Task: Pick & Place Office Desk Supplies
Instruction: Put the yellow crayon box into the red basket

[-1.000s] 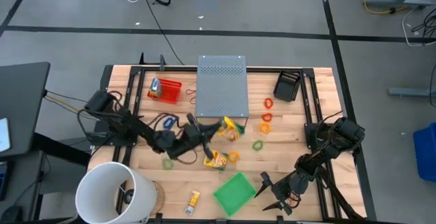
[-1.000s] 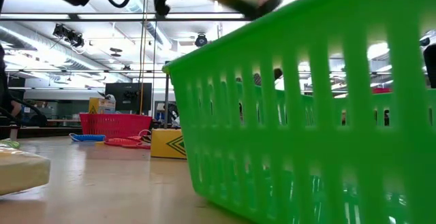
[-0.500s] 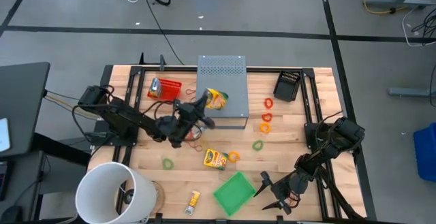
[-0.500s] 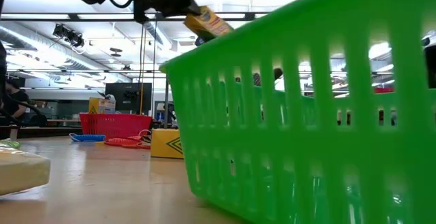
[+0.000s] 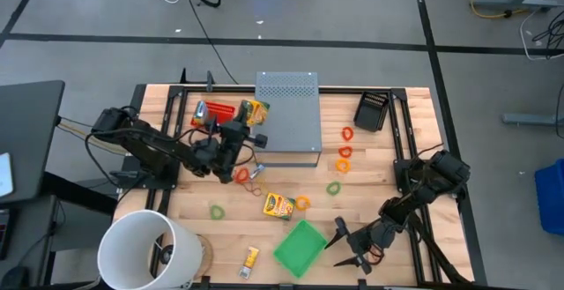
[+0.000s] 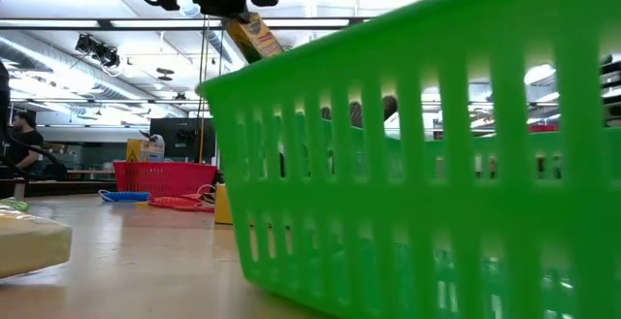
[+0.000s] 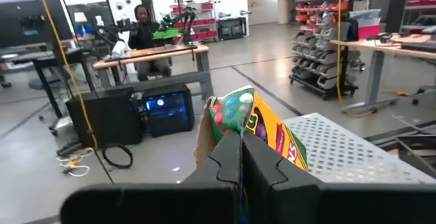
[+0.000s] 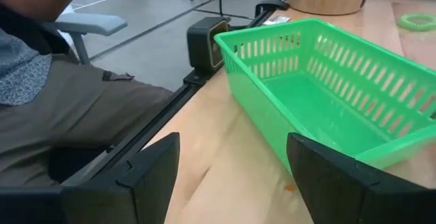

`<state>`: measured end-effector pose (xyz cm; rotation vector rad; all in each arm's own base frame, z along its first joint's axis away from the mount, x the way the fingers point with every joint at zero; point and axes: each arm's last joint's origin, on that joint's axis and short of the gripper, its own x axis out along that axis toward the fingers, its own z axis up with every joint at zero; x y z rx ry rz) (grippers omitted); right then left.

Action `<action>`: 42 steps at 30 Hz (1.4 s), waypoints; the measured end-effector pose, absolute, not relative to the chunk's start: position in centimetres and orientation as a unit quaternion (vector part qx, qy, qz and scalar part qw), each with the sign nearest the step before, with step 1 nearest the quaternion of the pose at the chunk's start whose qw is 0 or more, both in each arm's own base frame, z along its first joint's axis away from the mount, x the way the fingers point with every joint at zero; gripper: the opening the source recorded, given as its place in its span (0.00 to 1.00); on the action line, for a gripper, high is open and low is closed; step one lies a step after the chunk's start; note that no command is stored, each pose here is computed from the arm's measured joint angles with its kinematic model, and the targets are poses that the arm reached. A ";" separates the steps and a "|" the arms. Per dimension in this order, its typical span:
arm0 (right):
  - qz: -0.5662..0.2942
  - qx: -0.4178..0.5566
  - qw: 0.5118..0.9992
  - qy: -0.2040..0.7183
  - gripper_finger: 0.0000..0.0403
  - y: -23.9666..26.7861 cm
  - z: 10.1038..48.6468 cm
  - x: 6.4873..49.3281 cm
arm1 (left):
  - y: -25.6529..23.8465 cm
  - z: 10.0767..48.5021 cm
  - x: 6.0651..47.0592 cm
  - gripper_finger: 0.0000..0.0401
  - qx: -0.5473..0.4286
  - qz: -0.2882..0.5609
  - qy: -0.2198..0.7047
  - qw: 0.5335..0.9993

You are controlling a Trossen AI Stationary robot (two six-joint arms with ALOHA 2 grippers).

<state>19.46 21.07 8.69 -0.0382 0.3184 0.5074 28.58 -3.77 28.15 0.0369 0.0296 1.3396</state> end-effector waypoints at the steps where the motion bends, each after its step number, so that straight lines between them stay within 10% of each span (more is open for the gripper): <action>1: 0.248 -0.018 0.956 0.157 0.69 21.0 8.7 19.5 | -3.5 28.2 28.6 0.01 0.021 0.624 0.017 0.781; 42: 0.249 -0.020 0.955 0.161 0.69 21.0 8.6 19.5 | 6.5 23.0 27.7 0.01 0.210 0.712 0.238 0.627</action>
